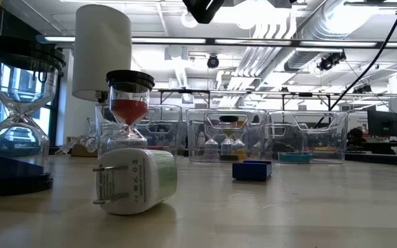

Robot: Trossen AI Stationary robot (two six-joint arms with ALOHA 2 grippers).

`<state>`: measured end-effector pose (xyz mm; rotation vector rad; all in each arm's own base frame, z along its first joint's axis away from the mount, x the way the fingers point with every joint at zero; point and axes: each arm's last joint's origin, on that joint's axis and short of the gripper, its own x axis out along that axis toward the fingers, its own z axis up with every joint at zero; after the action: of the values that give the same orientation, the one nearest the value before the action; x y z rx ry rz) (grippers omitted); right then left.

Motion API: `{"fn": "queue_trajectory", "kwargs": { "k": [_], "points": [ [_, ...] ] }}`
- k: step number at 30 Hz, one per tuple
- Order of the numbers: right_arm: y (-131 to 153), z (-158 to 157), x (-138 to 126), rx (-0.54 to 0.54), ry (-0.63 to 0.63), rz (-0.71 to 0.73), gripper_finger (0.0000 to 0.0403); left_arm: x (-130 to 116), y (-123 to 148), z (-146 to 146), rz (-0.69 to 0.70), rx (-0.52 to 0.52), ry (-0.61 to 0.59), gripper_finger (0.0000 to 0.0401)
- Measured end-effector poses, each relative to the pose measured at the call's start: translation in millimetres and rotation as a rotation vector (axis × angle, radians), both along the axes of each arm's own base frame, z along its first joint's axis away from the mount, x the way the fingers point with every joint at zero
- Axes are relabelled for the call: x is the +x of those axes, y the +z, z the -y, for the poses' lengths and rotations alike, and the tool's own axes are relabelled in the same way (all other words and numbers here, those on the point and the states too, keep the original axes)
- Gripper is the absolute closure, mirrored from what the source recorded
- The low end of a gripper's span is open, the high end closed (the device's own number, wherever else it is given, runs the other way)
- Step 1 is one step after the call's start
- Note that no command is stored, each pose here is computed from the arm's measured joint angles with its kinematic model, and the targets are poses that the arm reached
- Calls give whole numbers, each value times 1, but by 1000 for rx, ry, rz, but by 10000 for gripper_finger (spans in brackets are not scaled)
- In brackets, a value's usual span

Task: Pick & Place Office items
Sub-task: Put the red charger adapter into the left transparent bin

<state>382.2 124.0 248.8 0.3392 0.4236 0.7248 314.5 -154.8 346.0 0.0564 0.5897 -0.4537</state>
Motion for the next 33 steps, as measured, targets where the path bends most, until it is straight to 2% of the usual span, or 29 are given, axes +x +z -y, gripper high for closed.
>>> {"fn": "queue_trajectory", "kwargs": {
  "k": [6, 10, 19, 26, 33],
  "points": [
    [0, 0, 0, 0, 1, 0, 200, -1, 0, 1, -6, -15, -44, 109],
    [0, 0, 0, 0, 1, 0, 197, -1, 0, 2, -12, -29, -67, 84],
    [0, 0, 0, -5, 2, 5, 200, 0, -1, 2, -5, -14, -74, 80],
    [-2, 0, 0, -10, 0, -11, 199, 15, -21, 4, -45, 30, -68, 80],
    [-3, 0, -1, -14, 3, -11, 195, 18, -21, 6, -13, 39, -74, 80]
  ]
}}
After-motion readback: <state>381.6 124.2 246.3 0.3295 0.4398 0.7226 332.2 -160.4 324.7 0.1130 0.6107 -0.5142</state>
